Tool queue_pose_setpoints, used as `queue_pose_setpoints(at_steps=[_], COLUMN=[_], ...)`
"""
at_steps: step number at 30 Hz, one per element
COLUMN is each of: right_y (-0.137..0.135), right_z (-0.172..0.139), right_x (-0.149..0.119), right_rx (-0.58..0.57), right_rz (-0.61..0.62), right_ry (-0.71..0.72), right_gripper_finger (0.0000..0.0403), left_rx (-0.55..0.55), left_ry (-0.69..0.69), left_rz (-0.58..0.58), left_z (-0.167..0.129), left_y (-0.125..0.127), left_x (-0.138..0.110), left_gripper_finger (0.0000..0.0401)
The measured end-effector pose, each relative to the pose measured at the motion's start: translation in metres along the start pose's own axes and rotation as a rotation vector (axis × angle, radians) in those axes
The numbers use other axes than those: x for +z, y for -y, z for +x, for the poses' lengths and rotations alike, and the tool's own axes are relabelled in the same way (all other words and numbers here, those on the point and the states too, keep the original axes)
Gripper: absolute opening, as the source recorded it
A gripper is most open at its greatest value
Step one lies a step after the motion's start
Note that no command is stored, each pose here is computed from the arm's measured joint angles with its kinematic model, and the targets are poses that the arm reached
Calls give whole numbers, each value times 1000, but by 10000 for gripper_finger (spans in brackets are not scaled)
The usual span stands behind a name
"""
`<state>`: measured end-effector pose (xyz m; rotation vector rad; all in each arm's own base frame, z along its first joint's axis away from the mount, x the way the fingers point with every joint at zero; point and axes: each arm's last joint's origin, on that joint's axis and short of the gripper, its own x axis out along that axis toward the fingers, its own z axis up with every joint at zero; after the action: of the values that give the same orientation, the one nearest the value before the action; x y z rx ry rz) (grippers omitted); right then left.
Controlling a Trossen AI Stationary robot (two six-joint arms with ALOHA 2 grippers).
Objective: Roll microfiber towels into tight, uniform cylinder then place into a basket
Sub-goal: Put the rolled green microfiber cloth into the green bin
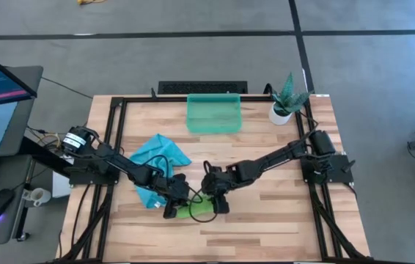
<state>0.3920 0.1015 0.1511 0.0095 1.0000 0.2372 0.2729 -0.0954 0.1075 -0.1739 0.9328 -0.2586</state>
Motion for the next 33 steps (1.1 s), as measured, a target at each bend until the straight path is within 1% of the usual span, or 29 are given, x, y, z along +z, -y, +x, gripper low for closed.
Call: queue_pose_setpoints(at_steps=[5, 7, 9, 12, 16, 19, 21, 23, 30, 31, 33], right_y=[0, 0, 1, 2, 4, 4, 4, 1, -11, -12, -14], right_z=[0, 10, 15, 34, 43, 43, 44, 42, 41, 41, 41], right_x=[0, -1, -7, -8, -16, -17, -18, -17, -15, -15, -16], right_rx=[13, 17, 17, 31, 37, 35, 42, 48, 86, 87, 88], right_rz=[3, 17, 26, 29, 69, 106, 118, 118, 80, 75, 64], right_ry=[3, 9, -28, -18, -78, -94, -98, -97, -102, -103, -103], right_gripper_finger=[225, 225, 225, 225, 225, 215, 196, 168, 36, 23, 20], left_rx=[3, 3, 3, 3, 5, 6, 10, 27, 32, 31, 29], left_ry=[1, 1, 4, 3, 3, 3, 10, 14, 33, 37, 40], left_rz=[0, -1, -2, -3, -18, -23, -23, -36, -174, -189, -218], left_z=[0, 0, 0, 0, 0, 0, 0, 0, 0, 0, 0], left_y=[0, 0, 0, 0, 0, 0, 0, -1, -1, -1, -1], left_x=[0, 0, 0, 0, 0, 0, 1, 1, 2, 2, 4], left_gripper_finger=[4, 4, 4, 4, 4, 4, 4, 4, 4, 4, 4])
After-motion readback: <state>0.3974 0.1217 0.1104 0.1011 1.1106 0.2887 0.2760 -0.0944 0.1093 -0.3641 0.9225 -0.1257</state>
